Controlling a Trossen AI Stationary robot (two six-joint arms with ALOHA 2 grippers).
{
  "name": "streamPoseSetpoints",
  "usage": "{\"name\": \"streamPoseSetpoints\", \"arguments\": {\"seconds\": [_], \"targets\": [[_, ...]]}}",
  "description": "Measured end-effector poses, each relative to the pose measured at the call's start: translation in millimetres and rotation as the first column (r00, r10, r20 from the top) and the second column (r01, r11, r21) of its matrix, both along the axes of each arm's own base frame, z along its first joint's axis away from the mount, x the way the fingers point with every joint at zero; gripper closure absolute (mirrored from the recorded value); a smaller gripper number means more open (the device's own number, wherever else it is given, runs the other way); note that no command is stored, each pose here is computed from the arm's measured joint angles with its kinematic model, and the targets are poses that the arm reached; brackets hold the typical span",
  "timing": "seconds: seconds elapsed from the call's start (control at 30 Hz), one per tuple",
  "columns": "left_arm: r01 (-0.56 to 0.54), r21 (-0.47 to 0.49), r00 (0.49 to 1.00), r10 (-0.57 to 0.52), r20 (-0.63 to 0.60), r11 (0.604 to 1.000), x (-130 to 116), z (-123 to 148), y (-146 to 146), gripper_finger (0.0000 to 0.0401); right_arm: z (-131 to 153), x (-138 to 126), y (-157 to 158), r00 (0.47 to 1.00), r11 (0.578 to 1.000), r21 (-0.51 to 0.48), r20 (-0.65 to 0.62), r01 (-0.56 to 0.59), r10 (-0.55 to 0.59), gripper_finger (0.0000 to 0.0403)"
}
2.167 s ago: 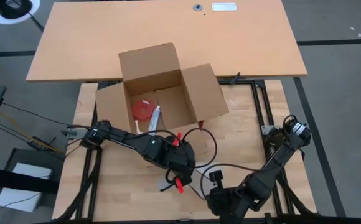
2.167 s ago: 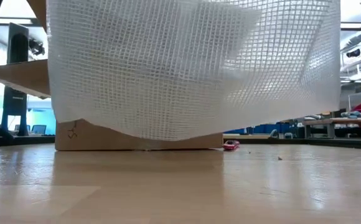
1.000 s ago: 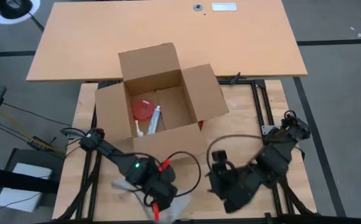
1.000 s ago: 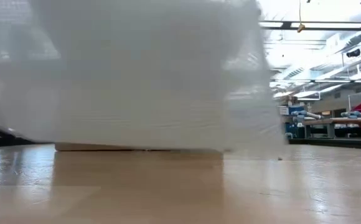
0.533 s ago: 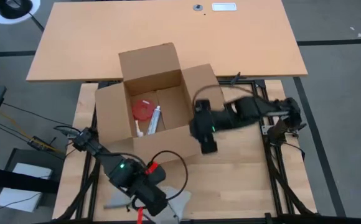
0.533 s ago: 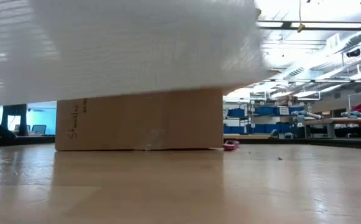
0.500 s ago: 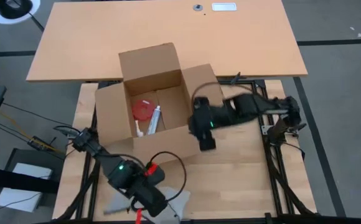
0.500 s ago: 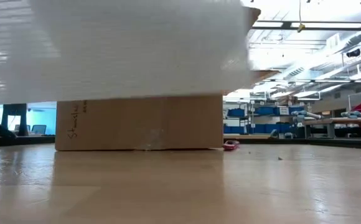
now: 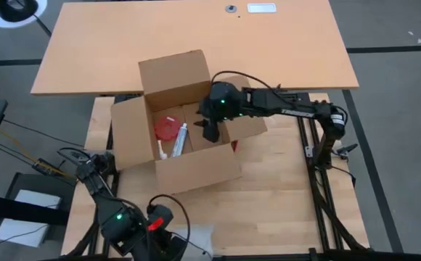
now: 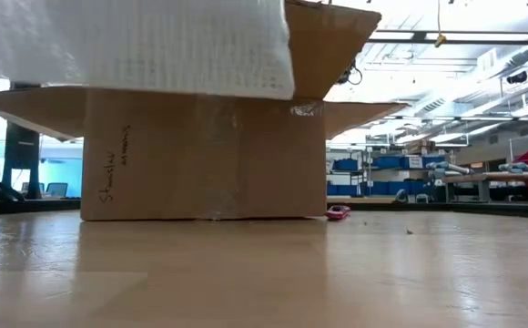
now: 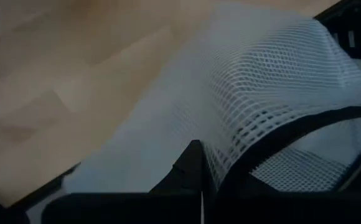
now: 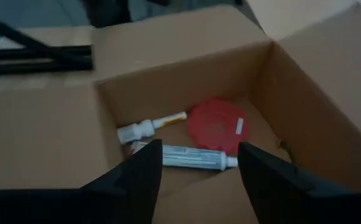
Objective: Unpack boxes
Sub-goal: Put the toothpaste into the white zip bag
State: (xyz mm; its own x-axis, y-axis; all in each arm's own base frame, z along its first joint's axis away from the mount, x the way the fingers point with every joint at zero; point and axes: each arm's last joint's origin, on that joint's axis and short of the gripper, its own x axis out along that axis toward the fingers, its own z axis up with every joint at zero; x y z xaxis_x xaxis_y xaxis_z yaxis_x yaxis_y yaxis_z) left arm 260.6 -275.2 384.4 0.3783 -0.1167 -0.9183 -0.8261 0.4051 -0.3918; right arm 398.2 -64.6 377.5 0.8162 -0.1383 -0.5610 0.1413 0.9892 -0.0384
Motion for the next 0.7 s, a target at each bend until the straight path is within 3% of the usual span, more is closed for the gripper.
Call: {"name": "streamPoseSetpoints", "arguments": {"seconds": [0.27, 0.7], "targets": [[-0.007, 0.054, 1.0, 0.006, 0.017, 0.999, -3, -1, 1, 0.0395, -48, 39, -19, 0.995, 0.997, 0.061, -0.092, 0.051, -0.046, 0.0197], [-0.004, 0.03, 0.999, 0.003, 0.039, 1.0, -2, 0, -2, 0.0395, -127, 110, -58, 0.952, 0.955, 0.199, -0.258, 0.219, -0.165, 0.0204]]}}
